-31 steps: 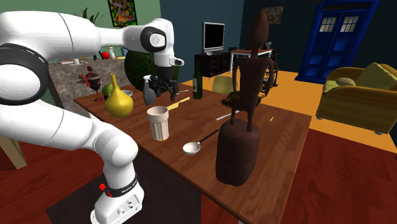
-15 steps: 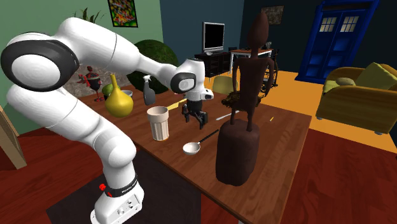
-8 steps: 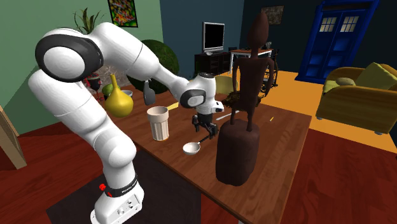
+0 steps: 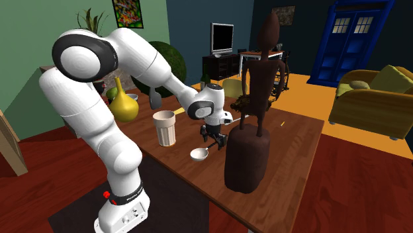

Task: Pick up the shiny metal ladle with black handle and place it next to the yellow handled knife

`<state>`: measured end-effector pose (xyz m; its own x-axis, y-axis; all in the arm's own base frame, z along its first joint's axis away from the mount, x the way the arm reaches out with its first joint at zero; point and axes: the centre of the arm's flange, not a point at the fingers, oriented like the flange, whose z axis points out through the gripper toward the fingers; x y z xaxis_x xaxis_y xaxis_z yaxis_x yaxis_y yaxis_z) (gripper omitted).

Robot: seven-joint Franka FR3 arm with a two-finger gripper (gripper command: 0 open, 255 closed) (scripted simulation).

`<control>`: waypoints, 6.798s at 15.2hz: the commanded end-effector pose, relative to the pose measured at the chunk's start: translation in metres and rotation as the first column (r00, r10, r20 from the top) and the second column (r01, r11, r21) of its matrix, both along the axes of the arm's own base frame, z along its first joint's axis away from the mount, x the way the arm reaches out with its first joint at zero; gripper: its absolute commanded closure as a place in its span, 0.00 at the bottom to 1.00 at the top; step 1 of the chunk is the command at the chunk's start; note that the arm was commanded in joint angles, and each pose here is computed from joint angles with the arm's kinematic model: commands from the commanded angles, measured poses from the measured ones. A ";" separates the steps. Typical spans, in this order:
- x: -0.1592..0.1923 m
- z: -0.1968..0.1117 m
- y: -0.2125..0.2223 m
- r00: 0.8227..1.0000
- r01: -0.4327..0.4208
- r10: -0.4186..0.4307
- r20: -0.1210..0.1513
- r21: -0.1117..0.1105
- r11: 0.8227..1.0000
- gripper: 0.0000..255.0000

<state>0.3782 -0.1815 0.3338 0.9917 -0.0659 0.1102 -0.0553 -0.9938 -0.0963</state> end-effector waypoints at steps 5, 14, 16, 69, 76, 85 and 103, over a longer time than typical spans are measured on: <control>0.000 -0.001 0.000 1.000 0.000 0.000 0.000 0.000 1.000 0.00; 0.000 -0.001 0.000 1.000 0.000 0.000 0.000 0.000 1.000 1.00; 0.000 0.005 0.000 1.000 0.000 0.000 0.000 0.000 1.000 1.00; 0.351 0.115 0.225 1.000 0.000 0.000 0.000 0.000 1.000 1.00; 0.351 0.078 0.225 1.000 0.000 0.000 0.000 0.000 1.000 1.00; 0.351 0.031 0.225 1.000 0.000 0.000 0.000 0.000 1.000 1.00; 0.350 0.024 0.224 1.000 0.000 0.000 0.000 0.000 1.000 0.00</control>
<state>0.7281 0.0438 0.3507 0.9917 -0.0660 0.1101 -0.0555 -0.9938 -0.0961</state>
